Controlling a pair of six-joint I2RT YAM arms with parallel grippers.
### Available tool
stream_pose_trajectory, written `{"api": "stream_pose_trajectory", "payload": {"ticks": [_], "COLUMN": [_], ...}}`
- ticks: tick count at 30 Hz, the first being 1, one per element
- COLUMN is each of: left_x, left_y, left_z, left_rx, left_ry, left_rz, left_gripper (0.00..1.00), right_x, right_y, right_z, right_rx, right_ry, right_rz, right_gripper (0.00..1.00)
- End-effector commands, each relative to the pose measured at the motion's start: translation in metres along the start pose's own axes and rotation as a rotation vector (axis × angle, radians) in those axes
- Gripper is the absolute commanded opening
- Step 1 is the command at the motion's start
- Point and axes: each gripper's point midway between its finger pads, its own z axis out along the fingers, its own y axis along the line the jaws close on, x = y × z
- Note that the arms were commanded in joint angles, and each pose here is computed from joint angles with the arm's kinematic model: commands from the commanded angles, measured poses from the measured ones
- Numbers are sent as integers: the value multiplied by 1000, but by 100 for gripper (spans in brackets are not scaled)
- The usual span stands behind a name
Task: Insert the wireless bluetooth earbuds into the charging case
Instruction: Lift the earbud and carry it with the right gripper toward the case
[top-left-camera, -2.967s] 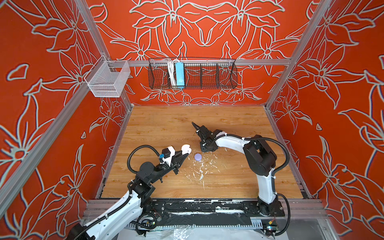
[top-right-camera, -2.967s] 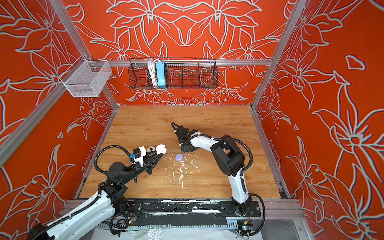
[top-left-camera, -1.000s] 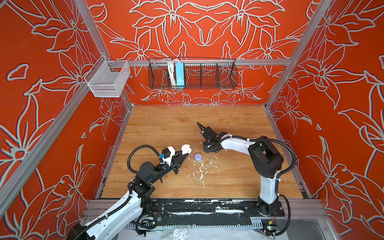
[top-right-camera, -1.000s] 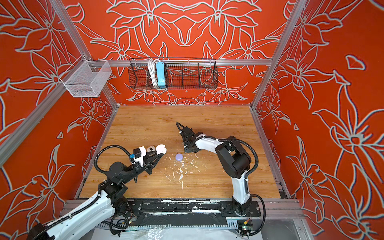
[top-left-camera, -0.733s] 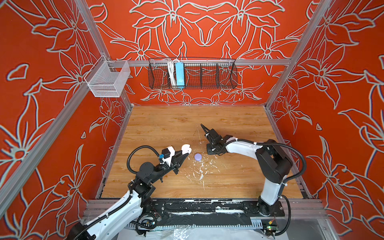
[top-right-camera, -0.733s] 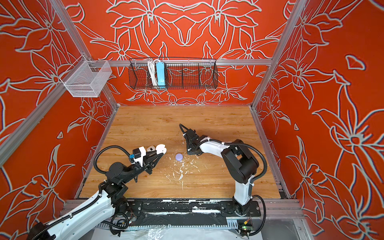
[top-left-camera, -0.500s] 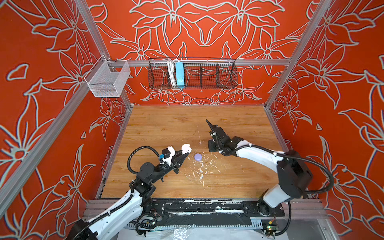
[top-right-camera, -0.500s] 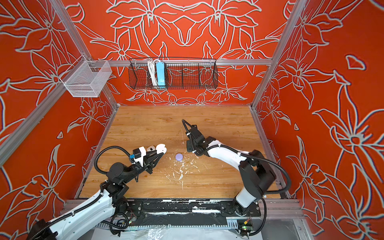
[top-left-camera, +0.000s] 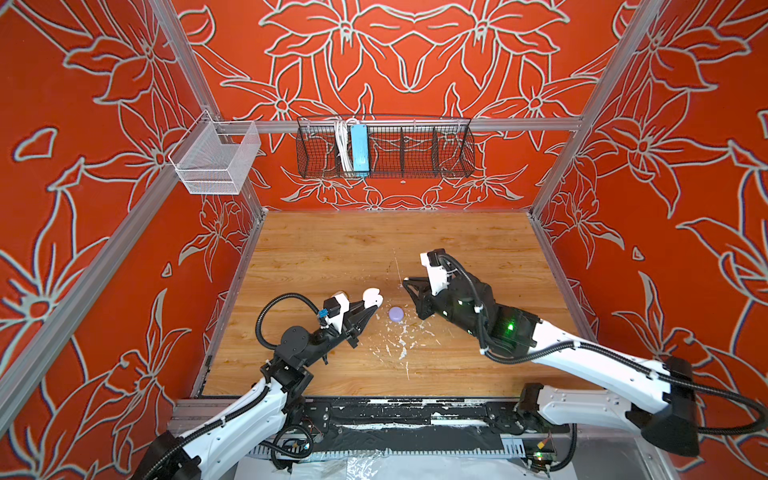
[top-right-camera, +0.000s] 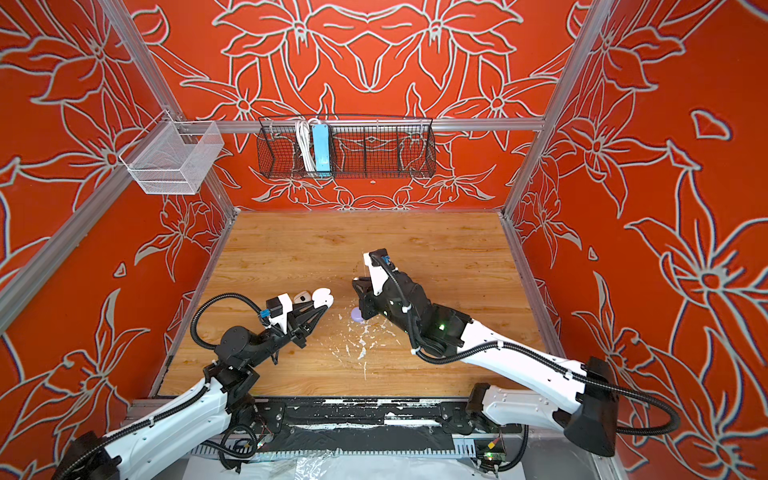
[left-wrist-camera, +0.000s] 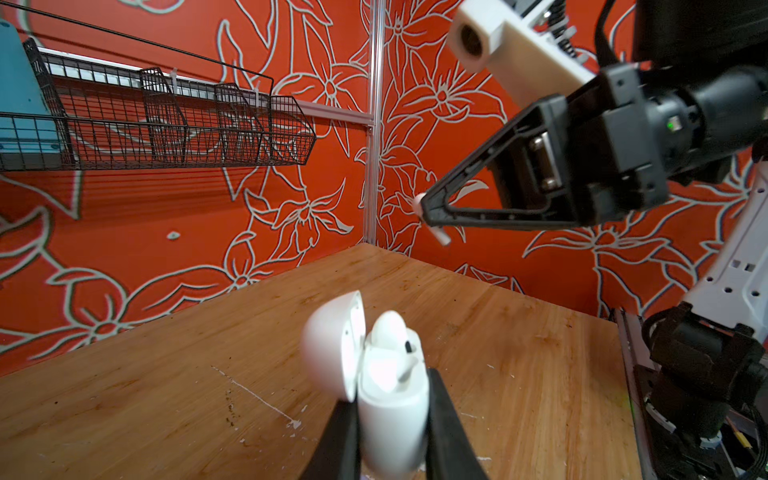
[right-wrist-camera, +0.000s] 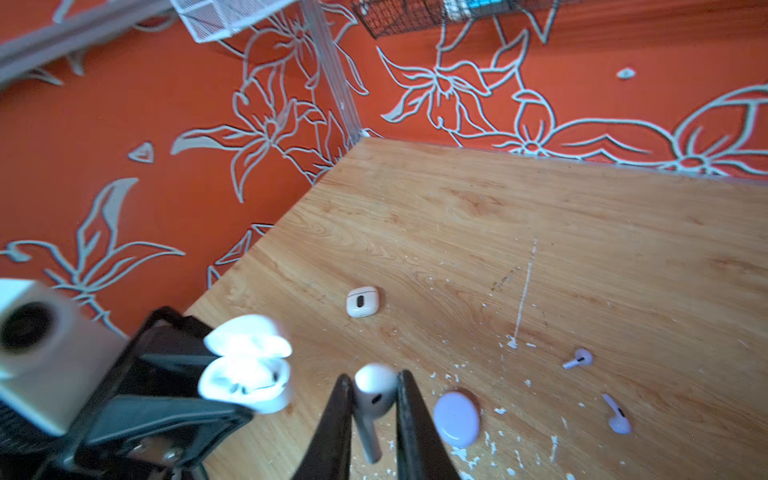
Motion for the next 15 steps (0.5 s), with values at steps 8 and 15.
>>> {"api": "stream_pose_trajectory", "payload": {"ticks": [8, 15], "left_x": [-23, -26], "left_y": [-18, -27], "left_z": [-4, -6], "left_rx": [91, 136], "left_ry": [-81, -99], "left_rz": [36, 56], "left_gripper": [0, 0], "right_x": [-23, -22], "right_y": [78, 85], "right_z": [-18, -7], "right_rx": [-290, -312], "right_ry": [-312, -391], "right_rz": [29, 50], "right_gripper": [16, 14]}}
